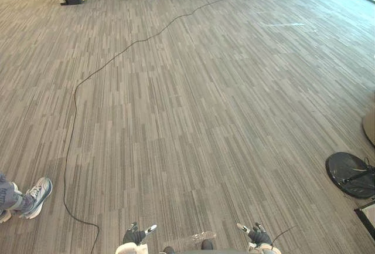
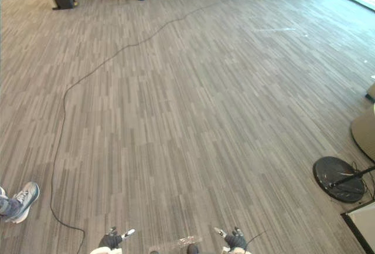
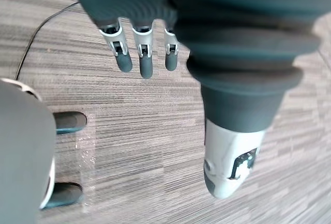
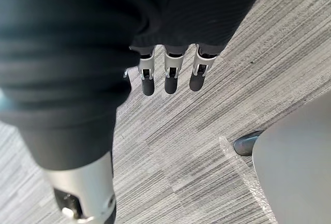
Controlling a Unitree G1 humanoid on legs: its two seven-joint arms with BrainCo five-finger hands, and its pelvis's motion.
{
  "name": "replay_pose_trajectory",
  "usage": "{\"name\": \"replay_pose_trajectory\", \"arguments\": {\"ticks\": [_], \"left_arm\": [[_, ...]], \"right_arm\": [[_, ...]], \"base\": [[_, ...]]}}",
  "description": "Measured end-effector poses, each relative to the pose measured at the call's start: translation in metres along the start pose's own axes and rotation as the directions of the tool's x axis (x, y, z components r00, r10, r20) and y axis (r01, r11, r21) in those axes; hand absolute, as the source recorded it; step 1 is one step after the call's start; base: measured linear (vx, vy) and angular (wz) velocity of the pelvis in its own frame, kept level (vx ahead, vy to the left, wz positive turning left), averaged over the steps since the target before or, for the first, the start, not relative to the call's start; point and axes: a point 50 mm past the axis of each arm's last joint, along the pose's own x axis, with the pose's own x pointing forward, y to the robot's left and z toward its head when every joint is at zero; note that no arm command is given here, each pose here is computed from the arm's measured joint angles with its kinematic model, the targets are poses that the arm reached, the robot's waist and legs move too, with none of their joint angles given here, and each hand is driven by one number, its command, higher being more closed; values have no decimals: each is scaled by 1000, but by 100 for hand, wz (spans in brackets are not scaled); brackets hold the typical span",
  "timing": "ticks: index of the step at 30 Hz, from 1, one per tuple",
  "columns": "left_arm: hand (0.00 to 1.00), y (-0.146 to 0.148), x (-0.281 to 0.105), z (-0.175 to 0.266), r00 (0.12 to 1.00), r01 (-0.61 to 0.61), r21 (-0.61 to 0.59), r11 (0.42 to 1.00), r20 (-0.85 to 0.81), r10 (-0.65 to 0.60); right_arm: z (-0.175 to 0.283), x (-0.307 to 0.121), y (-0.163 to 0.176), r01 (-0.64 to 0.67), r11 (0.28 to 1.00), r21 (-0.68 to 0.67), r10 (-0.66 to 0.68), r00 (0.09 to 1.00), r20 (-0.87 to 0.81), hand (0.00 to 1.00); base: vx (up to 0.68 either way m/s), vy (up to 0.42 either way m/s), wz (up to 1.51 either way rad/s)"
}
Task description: Pick up cushions and gather them together orderly.
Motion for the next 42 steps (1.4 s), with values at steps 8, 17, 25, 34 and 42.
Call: {"name": "replay_pose_trajectory", "arguments": {"ticks": [8,17,25,34,42], "left_arm": [[0,-1,1,2,1000,12,62,998,3,-12],[0,-2,1,0,1000,5,60,998,-7,-5],[0,-2,1,-1,1000,7,56,998,-13,-7],[0,-2,2,0,1000,8,56,998,-10,-7],[0,1,3,10,1000,-10,-5,1000,27,10]], "right_arm": [[-2,2,-1,17,1000,14,-16,999,-33,0],[-4,2,-6,44,998,44,-42,998,-48,0],[-5,3,-6,46,998,42,-44,998,-54,0],[-3,4,-5,44,998,42,-42,998,-56,0],[2,5,-4,47,997,65,-45,998,-39,0]], "base": [[44,-22,13],[-57,-17,6],[-9,-11,3],[50,-16,3],[-39,-60,-2]]}}
